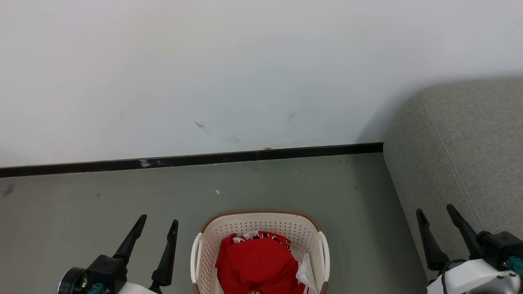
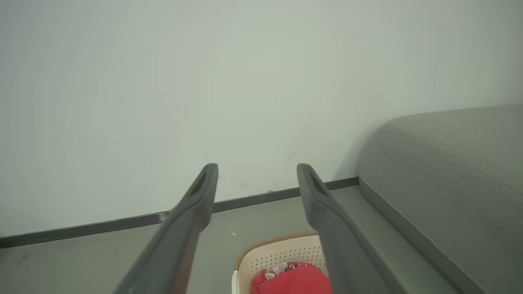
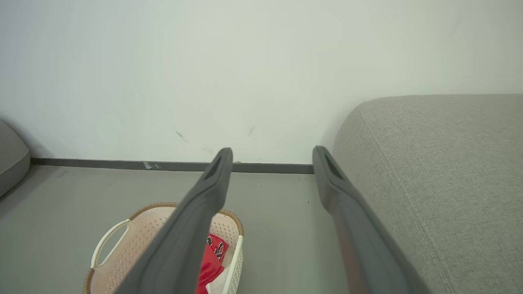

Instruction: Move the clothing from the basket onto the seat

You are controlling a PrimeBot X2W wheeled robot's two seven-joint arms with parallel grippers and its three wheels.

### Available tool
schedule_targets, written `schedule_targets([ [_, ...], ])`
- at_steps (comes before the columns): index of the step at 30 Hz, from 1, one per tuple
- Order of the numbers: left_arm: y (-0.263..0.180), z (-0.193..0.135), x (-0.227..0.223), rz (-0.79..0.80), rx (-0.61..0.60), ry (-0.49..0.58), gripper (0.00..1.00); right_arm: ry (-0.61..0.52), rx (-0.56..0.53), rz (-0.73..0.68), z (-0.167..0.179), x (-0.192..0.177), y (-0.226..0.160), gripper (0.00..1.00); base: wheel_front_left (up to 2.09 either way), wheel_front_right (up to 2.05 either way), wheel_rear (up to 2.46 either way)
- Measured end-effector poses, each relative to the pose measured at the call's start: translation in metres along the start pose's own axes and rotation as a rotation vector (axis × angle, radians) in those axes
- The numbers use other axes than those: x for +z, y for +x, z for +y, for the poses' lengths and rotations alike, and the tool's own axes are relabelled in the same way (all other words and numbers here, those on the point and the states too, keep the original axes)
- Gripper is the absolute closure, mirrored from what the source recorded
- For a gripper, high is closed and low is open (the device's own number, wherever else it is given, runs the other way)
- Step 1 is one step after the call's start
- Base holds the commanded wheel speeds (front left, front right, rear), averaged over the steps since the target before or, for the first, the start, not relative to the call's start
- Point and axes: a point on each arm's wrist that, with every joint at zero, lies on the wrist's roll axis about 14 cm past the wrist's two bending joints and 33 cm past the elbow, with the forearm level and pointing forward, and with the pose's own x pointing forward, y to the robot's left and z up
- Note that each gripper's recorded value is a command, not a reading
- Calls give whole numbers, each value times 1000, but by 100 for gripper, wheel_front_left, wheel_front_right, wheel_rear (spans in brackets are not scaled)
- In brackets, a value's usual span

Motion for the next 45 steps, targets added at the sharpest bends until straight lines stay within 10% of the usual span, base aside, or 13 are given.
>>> schedule_targets([
  [45,0,-7,-20,52,-35,58,0,-84,-21,13,-6,-5,-5,0,0,0,0],
])
